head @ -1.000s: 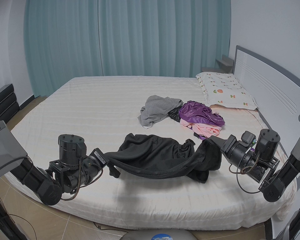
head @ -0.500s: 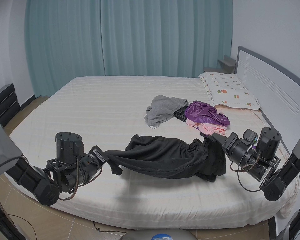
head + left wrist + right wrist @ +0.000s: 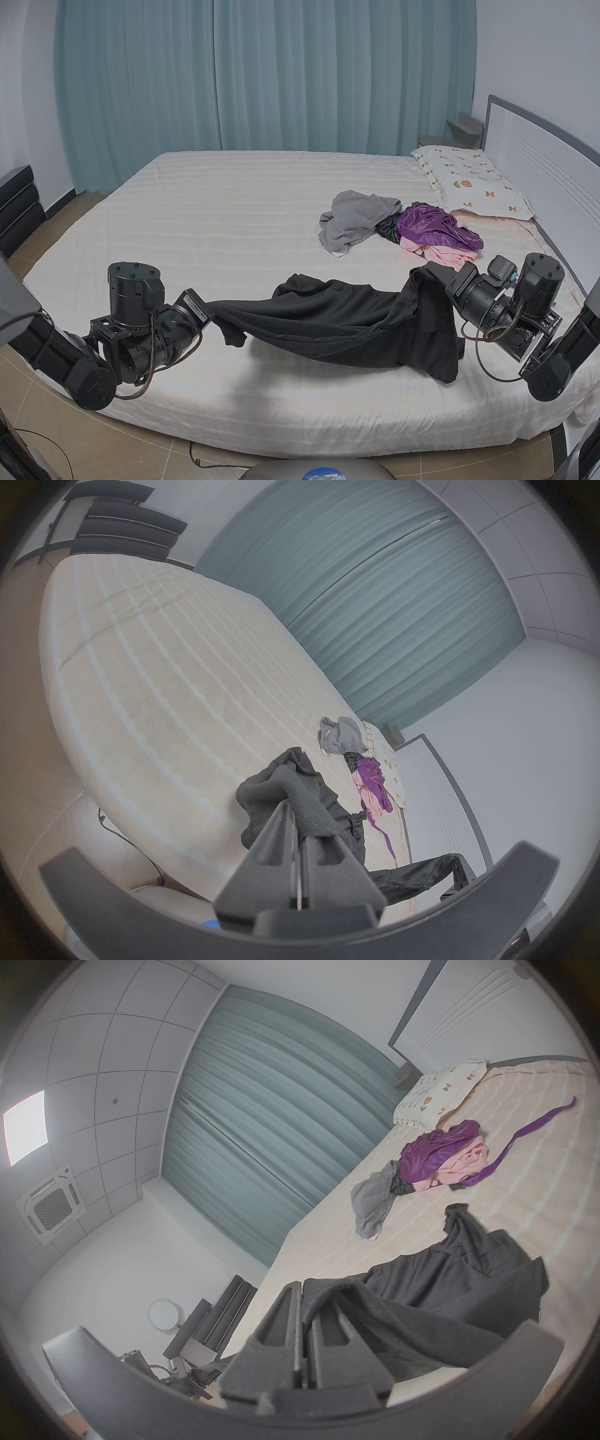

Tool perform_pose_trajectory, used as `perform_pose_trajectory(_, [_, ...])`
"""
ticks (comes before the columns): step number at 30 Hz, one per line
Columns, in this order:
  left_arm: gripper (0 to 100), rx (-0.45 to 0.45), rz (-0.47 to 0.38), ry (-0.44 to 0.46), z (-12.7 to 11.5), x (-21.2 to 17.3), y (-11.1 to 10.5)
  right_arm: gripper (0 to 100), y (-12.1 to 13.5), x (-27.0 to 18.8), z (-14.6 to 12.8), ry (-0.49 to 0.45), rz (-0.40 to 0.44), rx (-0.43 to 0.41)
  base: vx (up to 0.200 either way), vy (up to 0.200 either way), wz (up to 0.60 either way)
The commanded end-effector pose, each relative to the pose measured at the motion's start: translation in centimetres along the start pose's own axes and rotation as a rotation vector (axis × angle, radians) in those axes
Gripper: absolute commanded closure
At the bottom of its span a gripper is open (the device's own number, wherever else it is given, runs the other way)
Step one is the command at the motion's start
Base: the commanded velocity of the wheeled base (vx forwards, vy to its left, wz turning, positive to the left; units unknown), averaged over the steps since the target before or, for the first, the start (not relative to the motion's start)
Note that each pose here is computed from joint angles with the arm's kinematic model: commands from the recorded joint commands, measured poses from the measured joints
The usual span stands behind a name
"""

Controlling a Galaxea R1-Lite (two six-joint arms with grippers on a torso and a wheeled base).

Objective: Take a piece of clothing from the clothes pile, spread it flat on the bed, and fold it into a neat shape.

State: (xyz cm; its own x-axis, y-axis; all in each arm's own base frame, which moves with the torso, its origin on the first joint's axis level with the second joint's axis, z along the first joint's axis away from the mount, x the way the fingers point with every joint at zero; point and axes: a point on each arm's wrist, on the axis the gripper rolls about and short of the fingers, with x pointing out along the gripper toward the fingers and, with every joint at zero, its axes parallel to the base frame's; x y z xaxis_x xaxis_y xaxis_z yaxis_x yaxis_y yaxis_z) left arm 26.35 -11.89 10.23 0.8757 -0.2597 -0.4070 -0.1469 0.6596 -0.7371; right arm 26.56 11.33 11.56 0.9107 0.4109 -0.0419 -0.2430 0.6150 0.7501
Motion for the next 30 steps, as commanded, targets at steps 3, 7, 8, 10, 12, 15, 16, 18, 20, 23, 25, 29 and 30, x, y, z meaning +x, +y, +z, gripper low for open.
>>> perform_pose_trajectory(3, [100, -0.001, -0.003, -0.003, 0.07, -0.10, -0.08, 100, -0.01, 0.00, 0.03, -0.001, 0.000, 0.000, 0.000, 0.200, 0.00])
perform_pose_trajectory(7, [100, -0.001, -0.007, -0.005, 0.14, -0.24, -0.14, 100, -0.01, 0.00, 0.03, -0.001, 0.000, 0.000, 0.000, 0.200, 0.00])
perform_pose_trajectory(8, [100, -0.001, -0.007, -0.005, 0.14, -0.24, -0.14, 100, -0.01, 0.00, 0.03, -0.001, 0.000, 0.000, 0.000, 0.200, 0.00])
perform_pose_trajectory(10, [100, 0.000, -0.010, -0.007, 0.18, -0.35, -0.18, 100, -0.02, 0.00, 0.03, -0.002, -0.001, 0.000, 0.000, 0.200, 0.00])
perform_pose_trajectory(12, [100, 0.000, -0.012, -0.008, 0.22, -0.41, -0.24, 100, -0.01, 0.02, 0.09, -0.004, 0.001, 0.000, 0.000, 0.200, 0.00])
perform_pose_trajectory(15, [100, 0.000, -0.012, -0.008, 0.22, -0.46, -0.23, 100, 0.02, 0.02, 0.06, -0.003, 0.002, 0.000, 0.000, 0.200, 0.00])
perform_pose_trajectory(16, [100, 0.000, -0.010, -0.007, 0.19, -0.43, -0.19, 100, -0.01, 0.02, 0.09, -0.004, 0.001, 0.000, 0.000, 0.200, 0.00])
perform_pose_trajectory(18, [100, 0.002, -0.010, -0.007, 0.19, -0.43, -0.19, 100, -0.01, 0.04, 0.03, -0.002, 0.001, 0.000, 0.000, 0.200, 0.00])
perform_pose_trajectory(20, [100, 0.002, -0.010, -0.007, 0.22, -0.45, -0.22, 100, -0.02, 0.09, 0.02, -0.002, 0.001, 0.000, 0.000, 0.200, 0.00])
perform_pose_trajectory(23, [100, 0.001, -0.012, -0.008, 0.29, -0.62, -0.29, 100, 0.10, 0.19, -0.04, 0.000, 0.007, 0.000, 0.000, 0.200, 0.00])
perform_pose_trajectory(25, [100, 0.002, -0.010, -0.007, 0.26, -0.63, -0.24, 100, 0.15, 0.21, -0.05, -0.001, 0.008, 0.000, 0.000, 0.200, 0.00])
perform_pose_trajectory(29, [100, 0.001, -0.009, -0.008, 0.31, -0.62, -0.24, 100, 0.21, 0.21, -0.12, 0.002, 0.011, 0.000, 0.000, 0.200, 0.00])
perform_pose_trajectory(30, [100, 0.002, -0.009, -0.006, 0.25, -0.63, -0.22, 100, 0.21, 0.21, -0.12, 0.002, 0.011, 0.000, 0.000, 0.200, 0.00])
